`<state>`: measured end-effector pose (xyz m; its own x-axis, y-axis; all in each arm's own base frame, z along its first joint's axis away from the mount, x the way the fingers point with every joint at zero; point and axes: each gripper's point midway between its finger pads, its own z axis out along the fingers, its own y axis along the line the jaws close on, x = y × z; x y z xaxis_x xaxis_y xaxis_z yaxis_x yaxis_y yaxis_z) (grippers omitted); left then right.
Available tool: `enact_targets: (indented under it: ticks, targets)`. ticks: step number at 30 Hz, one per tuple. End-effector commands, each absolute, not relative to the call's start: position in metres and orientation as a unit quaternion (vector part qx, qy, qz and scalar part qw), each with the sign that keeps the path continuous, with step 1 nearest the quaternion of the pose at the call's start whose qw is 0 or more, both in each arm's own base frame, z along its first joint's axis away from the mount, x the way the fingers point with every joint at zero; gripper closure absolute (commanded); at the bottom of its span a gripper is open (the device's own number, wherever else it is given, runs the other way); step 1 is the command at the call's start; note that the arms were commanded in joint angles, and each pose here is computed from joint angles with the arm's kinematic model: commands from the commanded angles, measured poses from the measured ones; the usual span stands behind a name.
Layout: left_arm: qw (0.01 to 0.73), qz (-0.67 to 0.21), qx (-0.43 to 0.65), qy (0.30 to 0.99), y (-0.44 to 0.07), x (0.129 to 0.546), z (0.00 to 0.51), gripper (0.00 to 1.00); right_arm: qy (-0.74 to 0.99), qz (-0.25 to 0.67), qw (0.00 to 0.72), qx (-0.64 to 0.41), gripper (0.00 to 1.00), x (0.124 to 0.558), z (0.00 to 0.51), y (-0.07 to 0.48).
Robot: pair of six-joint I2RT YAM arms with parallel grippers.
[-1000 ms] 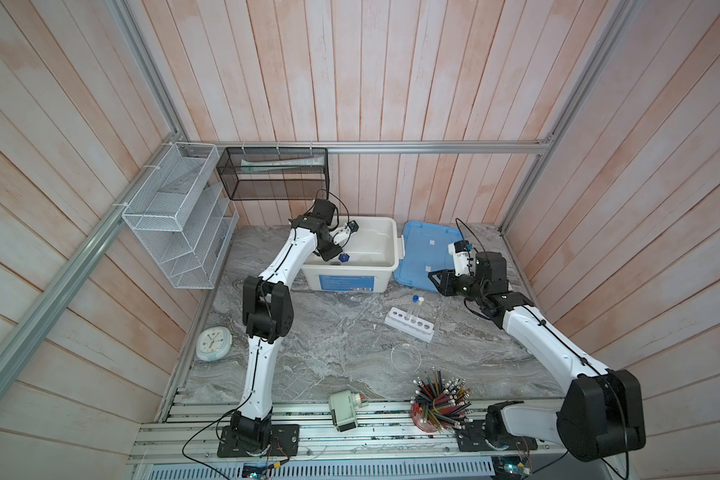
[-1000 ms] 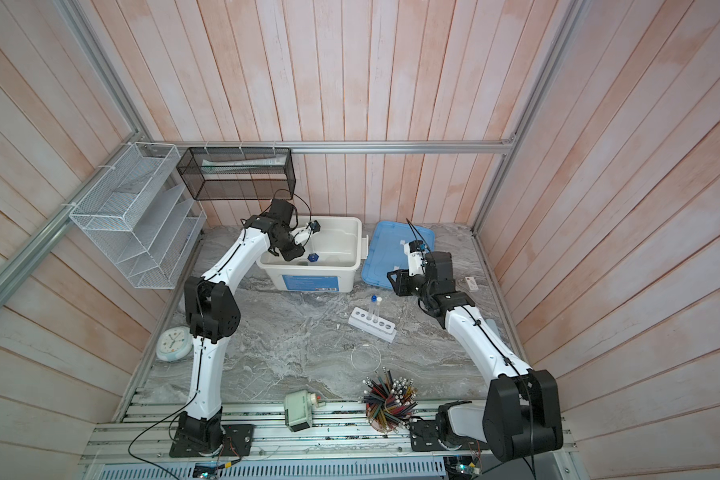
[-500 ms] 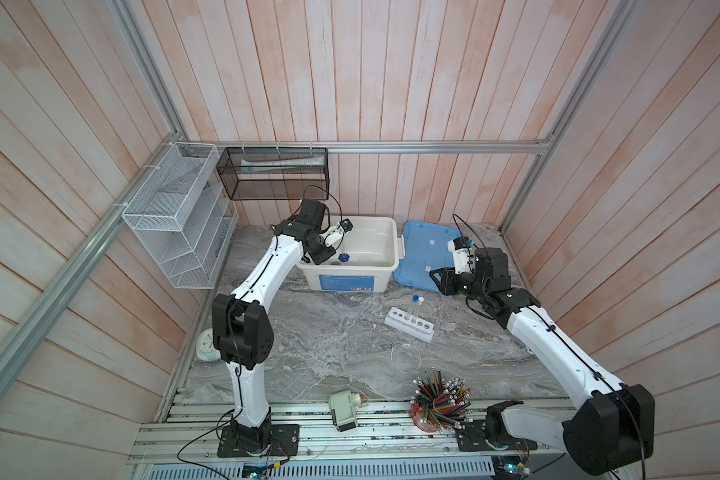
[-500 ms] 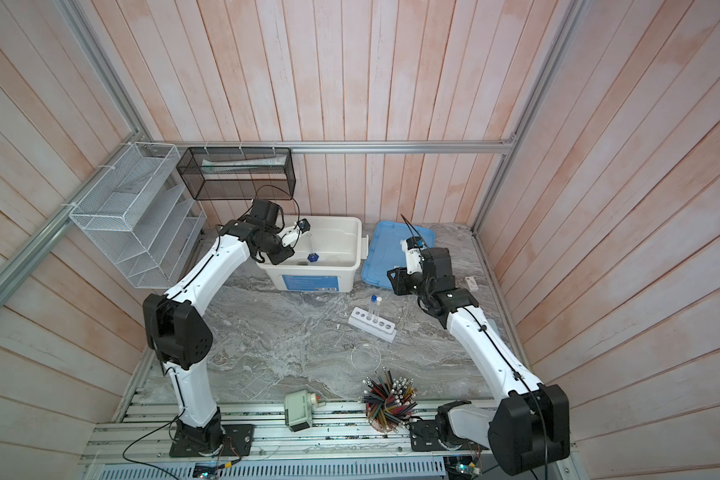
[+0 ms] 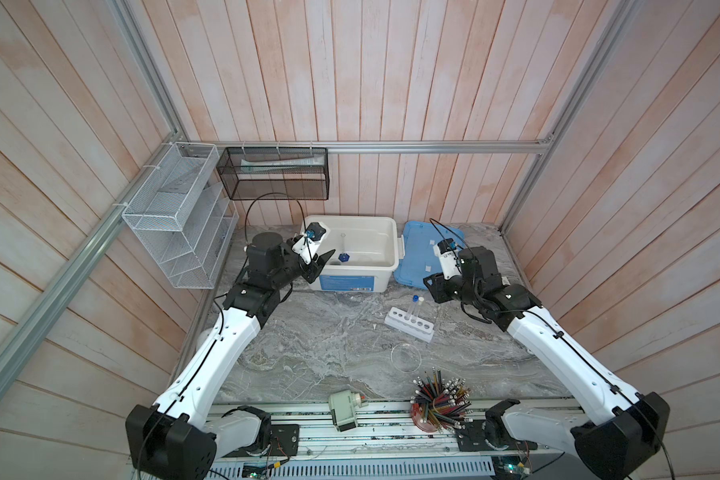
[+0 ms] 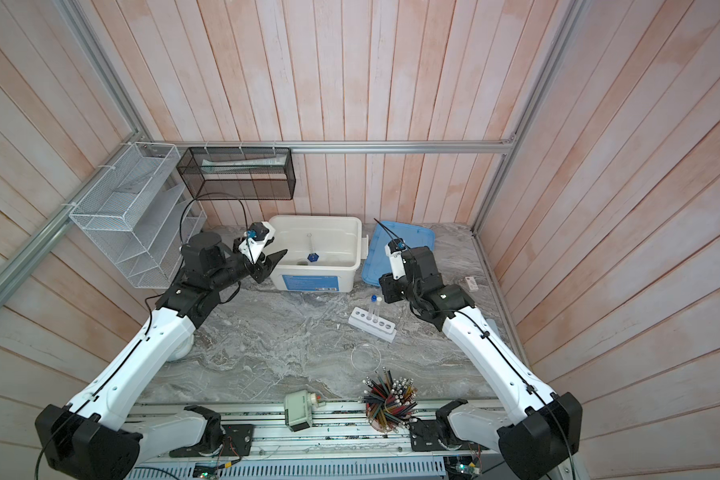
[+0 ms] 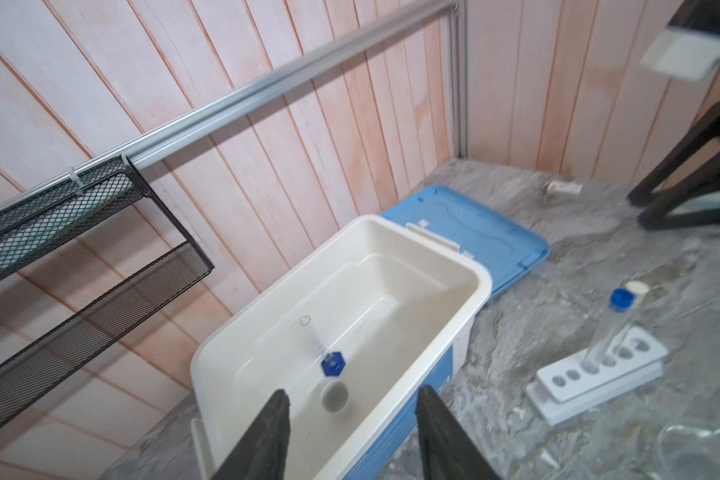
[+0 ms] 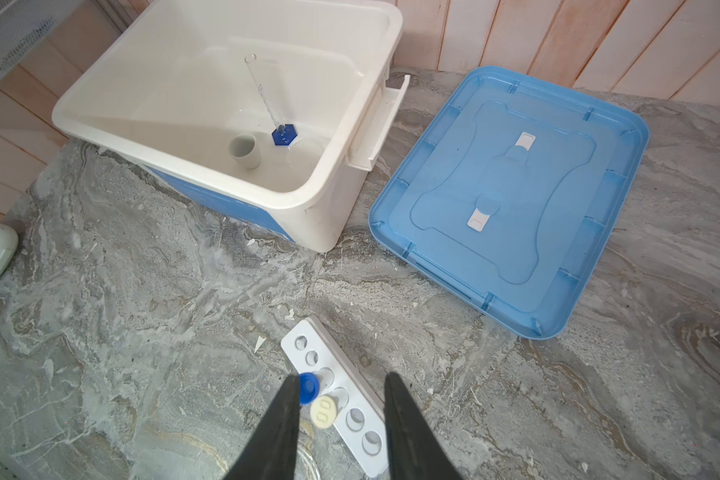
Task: Organize the chemistry lab equipment
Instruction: 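Raise the left gripper from the bin while the right gripper moves toward the petri dish, then lower the right gripper over the clear petri dish beside the rack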
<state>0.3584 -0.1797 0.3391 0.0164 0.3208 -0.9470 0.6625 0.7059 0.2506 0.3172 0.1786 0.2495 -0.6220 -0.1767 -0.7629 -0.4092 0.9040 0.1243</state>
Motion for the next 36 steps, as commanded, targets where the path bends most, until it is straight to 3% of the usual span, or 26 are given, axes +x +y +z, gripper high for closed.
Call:
enact_targets:
  ticks: [1,10,21,36]
  targets:
    - [0.639,-0.223,0.317,0.665,-0.189,0.346,0.348,0.48,0.907,0.08,0.367,-0.191,0.64,0.304,0.238,0.173]
    - [0.585,-0.253,0.317,0.703,-0.194,0.311,0.305,0.47,0.948,0.057,0.257,-0.18,0.64,0.245,0.182,0.171]
    - [0.547,-0.256,0.344,0.719,-0.199,0.299,0.275,0.47,0.976,0.036,0.146,-0.155,0.64,0.196,0.126,0.167]
    - [0.554,-0.261,0.335,0.716,-0.198,0.297,0.269,0.47,0.986,0.077,0.127,-0.08,0.65,0.19,0.073,0.183]
